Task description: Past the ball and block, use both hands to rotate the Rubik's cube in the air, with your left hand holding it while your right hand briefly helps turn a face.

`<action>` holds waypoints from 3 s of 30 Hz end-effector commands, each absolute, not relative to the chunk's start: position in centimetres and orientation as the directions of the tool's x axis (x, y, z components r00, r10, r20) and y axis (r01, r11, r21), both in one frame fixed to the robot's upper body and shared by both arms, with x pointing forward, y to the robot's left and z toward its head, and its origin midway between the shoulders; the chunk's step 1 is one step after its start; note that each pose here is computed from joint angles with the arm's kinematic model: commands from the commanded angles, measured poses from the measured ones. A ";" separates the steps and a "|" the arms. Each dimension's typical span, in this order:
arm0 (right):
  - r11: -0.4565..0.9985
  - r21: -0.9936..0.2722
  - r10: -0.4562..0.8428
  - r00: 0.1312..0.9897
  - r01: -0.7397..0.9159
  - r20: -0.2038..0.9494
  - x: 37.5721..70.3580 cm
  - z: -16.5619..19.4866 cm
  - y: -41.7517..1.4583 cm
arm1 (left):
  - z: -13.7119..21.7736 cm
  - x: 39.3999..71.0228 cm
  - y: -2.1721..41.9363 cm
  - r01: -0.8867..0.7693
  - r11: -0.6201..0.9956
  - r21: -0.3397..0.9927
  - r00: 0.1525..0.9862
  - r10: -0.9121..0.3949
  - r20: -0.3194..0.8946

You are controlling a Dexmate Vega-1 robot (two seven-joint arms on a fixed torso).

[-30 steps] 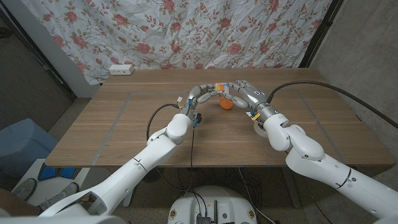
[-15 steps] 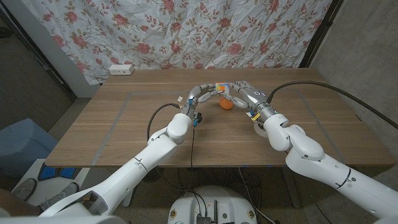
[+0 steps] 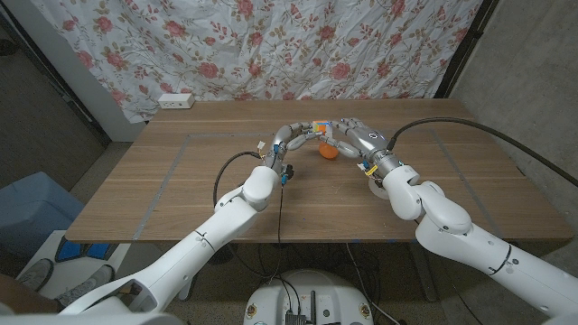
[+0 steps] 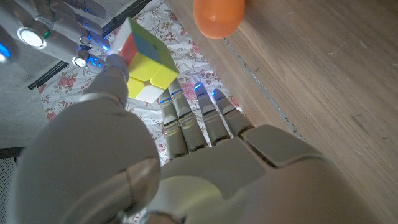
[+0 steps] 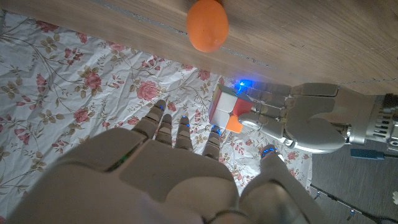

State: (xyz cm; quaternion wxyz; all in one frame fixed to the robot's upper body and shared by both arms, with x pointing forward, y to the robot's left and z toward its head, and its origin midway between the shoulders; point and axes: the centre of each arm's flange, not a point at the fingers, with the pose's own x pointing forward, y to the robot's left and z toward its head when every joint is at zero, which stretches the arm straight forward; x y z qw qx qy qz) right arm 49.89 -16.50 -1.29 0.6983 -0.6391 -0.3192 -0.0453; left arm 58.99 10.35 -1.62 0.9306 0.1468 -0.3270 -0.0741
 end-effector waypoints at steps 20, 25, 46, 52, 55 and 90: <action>0.162 -0.874 0.370 0.793 0.458 0.484 49.5 -1.4 -16.1 | -1.7 59.1 10.2 0.038 0.951 0.307 0.776 -0.221 0.591; 0.157 -0.874 0.374 0.791 0.460 0.484 49.5 -1.4 -16.1 | -1.7 59.2 10.1 0.044 0.952 0.304 0.775 -0.224 0.591; 0.140 -0.880 0.375 0.799 0.454 0.471 49.5 -2.1 -16.2 | -1.6 59.4 9.9 0.055 0.954 0.295 0.778 -0.227 0.586; 0.141 -0.879 0.375 0.797 0.455 0.473 49.5 -2.3 -16.2 | -1.7 59.3 10.0 0.055 0.956 0.290 0.778 -0.223 0.588; 0.144 -0.877 0.373 0.795 0.459 0.478 49.4 -2.5 -16.3 | -1.7 59.3 10.1 0.054 0.956 0.288 0.779 -0.221 0.586; 0.171 -0.886 0.357 0.811 0.431 0.464 50.3 -3.5 -16.7 | -1.7 59.7 9.6 0.089 0.960 0.267 0.782 -0.233 0.578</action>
